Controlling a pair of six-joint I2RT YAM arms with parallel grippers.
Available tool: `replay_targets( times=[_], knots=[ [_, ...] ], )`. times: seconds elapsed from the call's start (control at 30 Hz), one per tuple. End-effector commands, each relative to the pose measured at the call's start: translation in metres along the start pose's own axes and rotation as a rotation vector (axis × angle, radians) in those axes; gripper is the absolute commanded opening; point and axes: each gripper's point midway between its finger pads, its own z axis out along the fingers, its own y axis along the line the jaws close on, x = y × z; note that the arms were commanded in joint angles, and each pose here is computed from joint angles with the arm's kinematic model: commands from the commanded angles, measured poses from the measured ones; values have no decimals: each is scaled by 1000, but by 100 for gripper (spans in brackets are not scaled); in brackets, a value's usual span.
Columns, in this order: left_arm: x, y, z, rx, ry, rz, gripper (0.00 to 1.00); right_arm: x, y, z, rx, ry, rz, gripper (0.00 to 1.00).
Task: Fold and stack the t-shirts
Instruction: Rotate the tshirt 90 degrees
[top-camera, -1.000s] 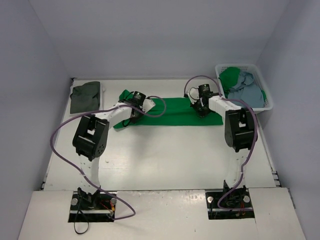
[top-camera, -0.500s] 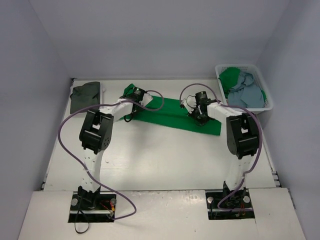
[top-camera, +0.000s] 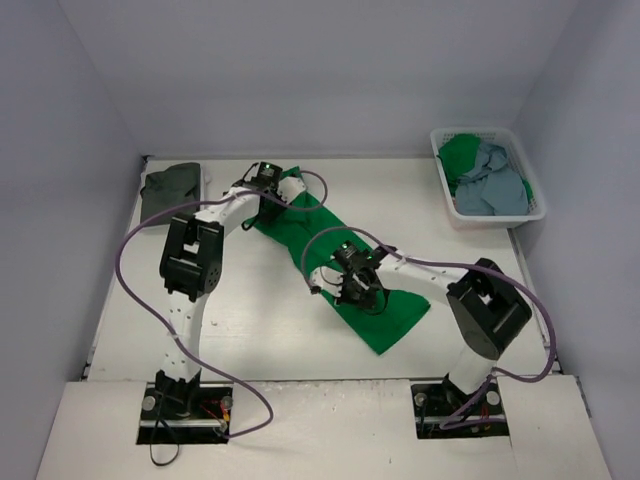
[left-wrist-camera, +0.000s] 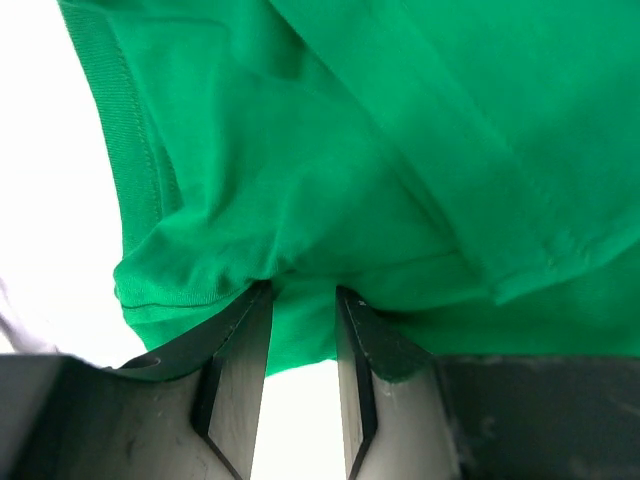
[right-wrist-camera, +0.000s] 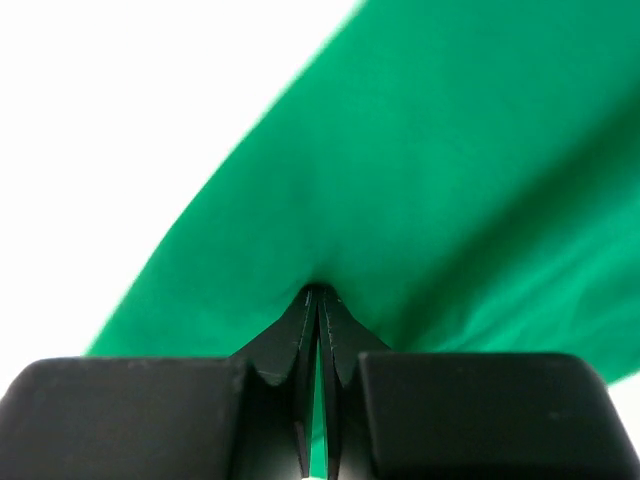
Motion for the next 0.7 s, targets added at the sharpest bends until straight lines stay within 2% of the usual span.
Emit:
replay_targets(
  times=[0.0, 0.17, 0.23, 0.37, 0.43, 0.53, 0.57, 0.67],
  knots=[
    [-42, 10, -11, 59, -133, 63, 27, -18, 56, -4, -139, -28, -15, 0],
    [-45, 32, 14, -18, -87, 179, 27, -34, 105, 2, -213, -15, -113, 0],
    [-51, 53, 18, -109, -64, 208, 27, -37, 115, 3, -229, -15, -125, 0],
    [-45, 63, 45, -168, 3, 246, 26, -47, 129, 3, -263, -31, -148, 0],
    [-53, 67, 43, -177, -9, 224, 26, -51, 130, 5, -267, -34, -154, 0],
    [-68, 68, 36, -163, -74, 115, 27, -55, 123, 5, -234, -41, -157, 0],
    [-76, 72, 27, -164, -112, 58, 27, -60, 117, 0, -208, -61, -157, 1],
    [-90, 78, 8, -168, -170, 6, 28, -72, 106, -12, -167, -109, -150, 8]
  ],
)
